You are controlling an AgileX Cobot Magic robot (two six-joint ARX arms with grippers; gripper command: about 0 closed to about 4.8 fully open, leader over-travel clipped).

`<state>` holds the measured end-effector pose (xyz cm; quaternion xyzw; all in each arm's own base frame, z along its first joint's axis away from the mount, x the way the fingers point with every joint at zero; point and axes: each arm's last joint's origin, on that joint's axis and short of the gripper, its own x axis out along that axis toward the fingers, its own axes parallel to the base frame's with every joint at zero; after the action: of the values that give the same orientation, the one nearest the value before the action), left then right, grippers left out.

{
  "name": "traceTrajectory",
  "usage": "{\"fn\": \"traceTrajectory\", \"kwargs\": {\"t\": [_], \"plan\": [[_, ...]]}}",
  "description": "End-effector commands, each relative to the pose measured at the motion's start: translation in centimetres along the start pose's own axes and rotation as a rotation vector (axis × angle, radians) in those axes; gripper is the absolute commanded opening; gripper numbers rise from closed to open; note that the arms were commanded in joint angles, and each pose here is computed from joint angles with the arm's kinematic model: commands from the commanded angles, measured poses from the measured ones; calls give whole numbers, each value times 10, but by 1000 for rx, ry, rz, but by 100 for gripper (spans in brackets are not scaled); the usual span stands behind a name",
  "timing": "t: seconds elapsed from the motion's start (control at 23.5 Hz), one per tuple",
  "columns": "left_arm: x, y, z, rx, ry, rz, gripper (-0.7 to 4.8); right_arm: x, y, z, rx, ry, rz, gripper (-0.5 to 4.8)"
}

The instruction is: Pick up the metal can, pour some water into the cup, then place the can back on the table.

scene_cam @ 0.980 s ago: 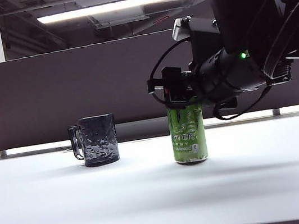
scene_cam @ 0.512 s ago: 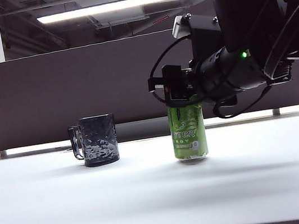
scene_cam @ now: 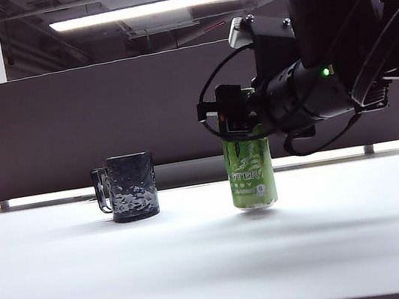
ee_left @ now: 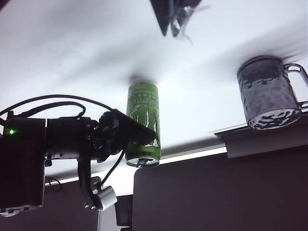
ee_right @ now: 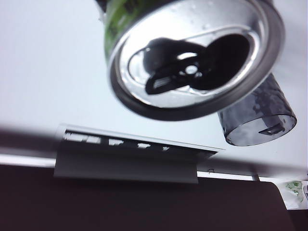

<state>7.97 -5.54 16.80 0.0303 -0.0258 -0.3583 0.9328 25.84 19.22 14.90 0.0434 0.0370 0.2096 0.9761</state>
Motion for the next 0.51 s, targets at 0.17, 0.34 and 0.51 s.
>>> {"fn": "traceTrajectory", "kwargs": {"t": [0.17, 0.34, 0.51], "plan": [[0, 0, 1, -1, -9, 3, -5, 7, 1, 18, -30, -107, 8, 246], [0, 0, 1, -1, -9, 3, -5, 14, 0, 28, -26, -141, 0, 247], [0, 0, 1, -1, -8, 4, -5, 25, -2, 40, -27, -158, -4, 247]]}}
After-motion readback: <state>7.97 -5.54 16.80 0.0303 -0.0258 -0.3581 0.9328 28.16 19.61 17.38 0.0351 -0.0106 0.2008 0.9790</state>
